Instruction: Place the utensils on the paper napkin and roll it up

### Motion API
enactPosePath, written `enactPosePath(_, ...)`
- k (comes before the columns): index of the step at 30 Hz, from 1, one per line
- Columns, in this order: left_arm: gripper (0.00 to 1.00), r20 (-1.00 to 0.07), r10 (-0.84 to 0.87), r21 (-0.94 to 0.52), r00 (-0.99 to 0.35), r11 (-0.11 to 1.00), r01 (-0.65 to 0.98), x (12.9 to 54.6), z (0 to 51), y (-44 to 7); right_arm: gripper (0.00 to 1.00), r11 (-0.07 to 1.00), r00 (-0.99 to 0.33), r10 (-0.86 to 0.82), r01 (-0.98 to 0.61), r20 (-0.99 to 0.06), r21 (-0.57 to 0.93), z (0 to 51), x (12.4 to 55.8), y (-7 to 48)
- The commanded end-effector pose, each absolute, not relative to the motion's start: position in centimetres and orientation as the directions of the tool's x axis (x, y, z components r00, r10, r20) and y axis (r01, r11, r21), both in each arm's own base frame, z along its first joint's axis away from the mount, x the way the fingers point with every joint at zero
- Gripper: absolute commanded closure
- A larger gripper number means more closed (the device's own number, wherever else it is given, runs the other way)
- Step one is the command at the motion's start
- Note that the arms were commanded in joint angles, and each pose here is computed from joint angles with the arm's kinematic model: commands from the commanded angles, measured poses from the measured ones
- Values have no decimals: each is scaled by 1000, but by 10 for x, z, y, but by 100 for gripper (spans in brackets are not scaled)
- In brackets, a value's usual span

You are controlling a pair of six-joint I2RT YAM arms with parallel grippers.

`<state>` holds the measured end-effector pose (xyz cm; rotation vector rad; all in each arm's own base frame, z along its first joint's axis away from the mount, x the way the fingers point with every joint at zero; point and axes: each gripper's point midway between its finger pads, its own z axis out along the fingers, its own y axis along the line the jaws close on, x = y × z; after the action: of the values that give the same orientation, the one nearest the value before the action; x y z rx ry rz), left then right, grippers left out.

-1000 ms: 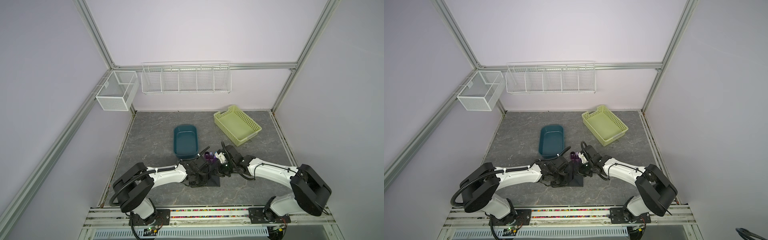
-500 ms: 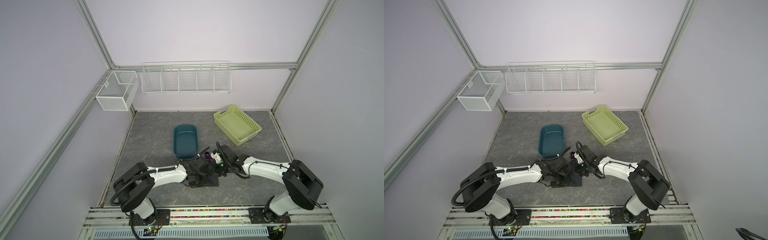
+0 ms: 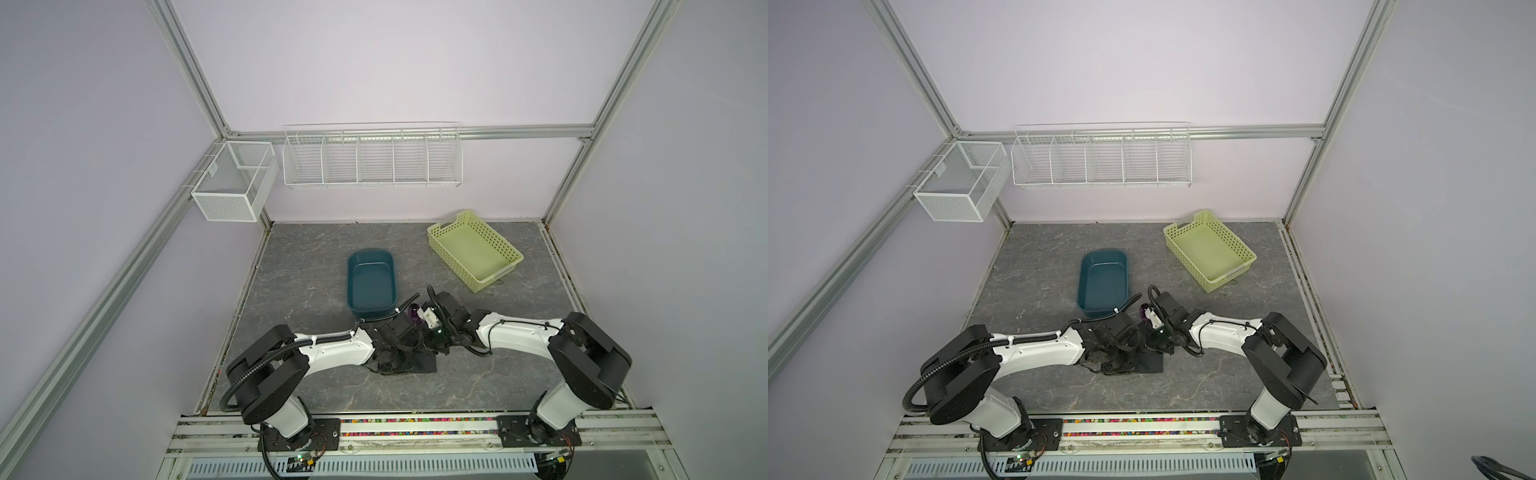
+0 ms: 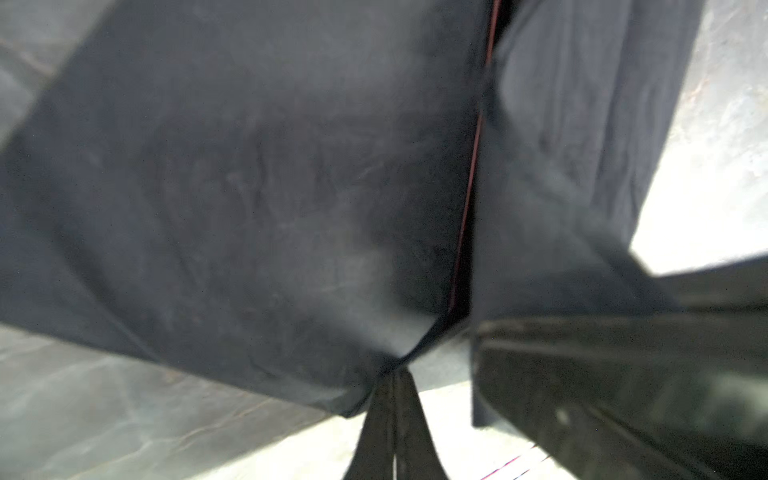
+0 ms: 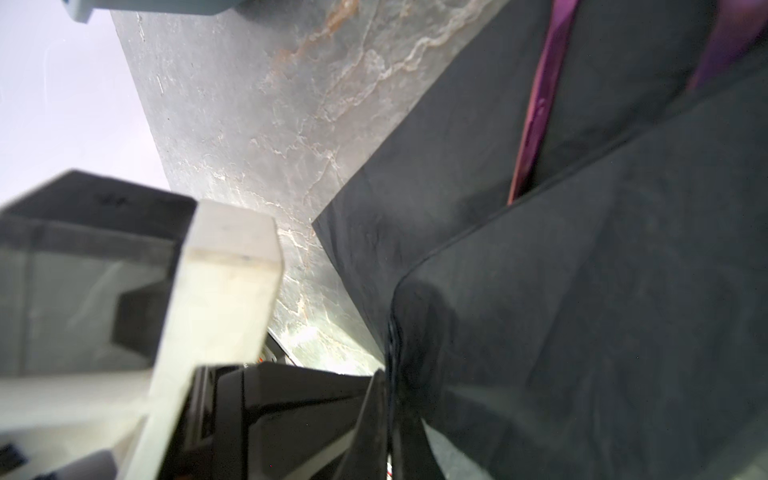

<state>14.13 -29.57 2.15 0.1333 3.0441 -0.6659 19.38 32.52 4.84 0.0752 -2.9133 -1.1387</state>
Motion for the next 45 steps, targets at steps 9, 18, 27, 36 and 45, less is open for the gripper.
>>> enactPosePath(9,100,-54,66,-393,-996,916,82,145,20,-290,93,704,-998,-68,-37,15,709,40,195,343)
enactPosePath(18,100,-53,63,-390,-997,918,78,145,19,-289,93,709,-996,-76,-26,39,705,28,193,344)
enactPosePath(27,100,-69,49,-399,-996,914,73,147,27,-289,77,722,-995,-80,-16,60,691,19,189,340)
enactPosePath(36,100,-171,-93,-408,-981,913,-15,171,66,-249,58,729,-995,-81,-15,65,685,17,188,338)
enactPosePath(45,100,-251,-156,-362,-955,931,-57,185,82,-205,43,734,-995,-79,-14,65,679,17,188,337)
